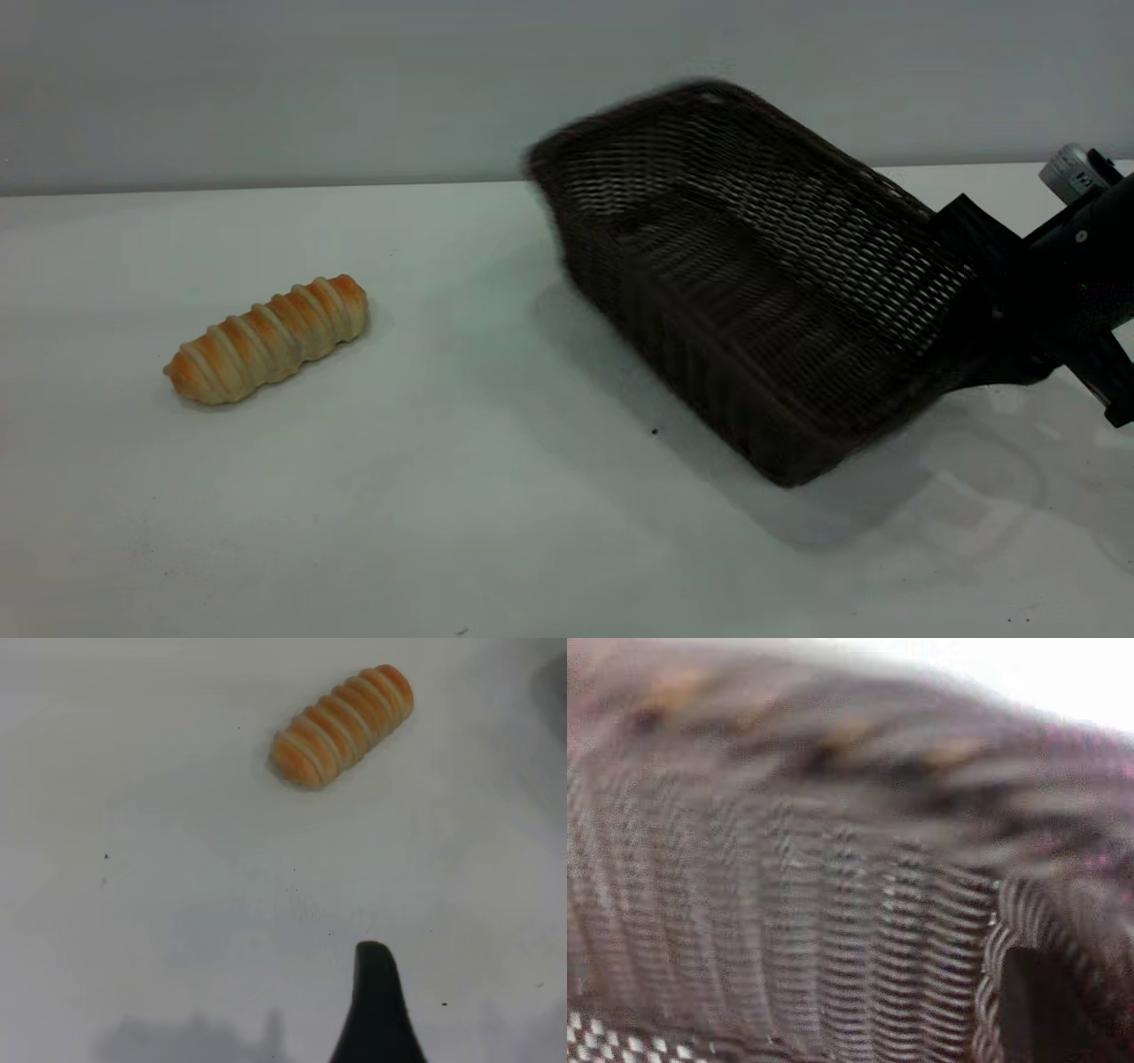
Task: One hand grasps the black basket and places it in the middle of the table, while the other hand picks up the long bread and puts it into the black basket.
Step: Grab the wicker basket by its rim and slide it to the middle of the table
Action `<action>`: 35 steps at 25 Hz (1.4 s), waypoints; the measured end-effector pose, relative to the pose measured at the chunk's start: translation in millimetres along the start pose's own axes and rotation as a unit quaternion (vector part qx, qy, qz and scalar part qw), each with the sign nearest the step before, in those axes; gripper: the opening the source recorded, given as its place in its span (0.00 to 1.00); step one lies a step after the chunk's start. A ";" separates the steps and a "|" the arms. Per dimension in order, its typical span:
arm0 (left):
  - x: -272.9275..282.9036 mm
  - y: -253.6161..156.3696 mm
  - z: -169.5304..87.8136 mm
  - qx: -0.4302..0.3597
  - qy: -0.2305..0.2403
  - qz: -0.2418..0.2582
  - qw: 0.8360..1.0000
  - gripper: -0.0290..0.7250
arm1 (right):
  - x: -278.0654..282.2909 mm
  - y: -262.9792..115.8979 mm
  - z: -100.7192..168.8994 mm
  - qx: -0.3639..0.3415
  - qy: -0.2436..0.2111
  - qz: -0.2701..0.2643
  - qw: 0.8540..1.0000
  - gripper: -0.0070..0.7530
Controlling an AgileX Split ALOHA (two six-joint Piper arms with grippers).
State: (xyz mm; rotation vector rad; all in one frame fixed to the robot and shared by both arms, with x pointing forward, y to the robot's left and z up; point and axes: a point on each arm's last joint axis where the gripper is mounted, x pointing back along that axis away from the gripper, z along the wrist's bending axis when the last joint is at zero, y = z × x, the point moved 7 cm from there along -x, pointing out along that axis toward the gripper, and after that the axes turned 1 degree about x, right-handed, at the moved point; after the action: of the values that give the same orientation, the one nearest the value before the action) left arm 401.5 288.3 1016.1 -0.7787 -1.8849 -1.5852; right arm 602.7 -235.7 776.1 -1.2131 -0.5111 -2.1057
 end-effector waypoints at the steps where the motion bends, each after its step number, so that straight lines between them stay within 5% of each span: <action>1: 0.0 0.0 0.0 0.000 0.000 0.000 1.000 0.79 | 0.0 -2.2 0.2 0.013 0.001 0.007 1.000 0.13; 9: 0.0 -0.2 0.2 0.000 0.001 0.001 1.000 0.79 | 12.4 -1.9 39.2 0.138 0.034 0.031 0.989 0.13; 13: 0.0 -0.2 0.1 0.000 0.000 0.001 1.000 0.79 | 16.2 -16.9 79.1 0.239 0.038 0.064 0.968 0.13; 19: 0.0 -2.1 0.3 0.000 0.001 0.007 1.000 0.79 | 5.2 -41.4 109.5 0.365 -0.036 0.094 0.926 0.13; 24: 0.0 -3.7 0.4 0.000 0.001 0.012 1.000 0.79 | -14.1 -56.3 122.2 0.401 -0.060 0.104 0.908 0.13; 30: 0.1 -4.0 0.5 -0.001 0.001 0.013 1.000 0.79 | -34.1 -63.1 119.9 0.392 -0.066 0.119 0.910 0.14; 35: 0.1 -4.6 0.5 -0.001 0.001 0.014 1.000 0.79 | -33.6 -58.1 121.1 0.407 -0.072 0.111 0.904 0.28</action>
State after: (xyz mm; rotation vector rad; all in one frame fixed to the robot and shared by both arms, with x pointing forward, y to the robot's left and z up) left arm 398.1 288.2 1013.0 -0.8000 -1.8626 -1.5699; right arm 649.0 -108.7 806.3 -0.8637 -1.1216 -1.3621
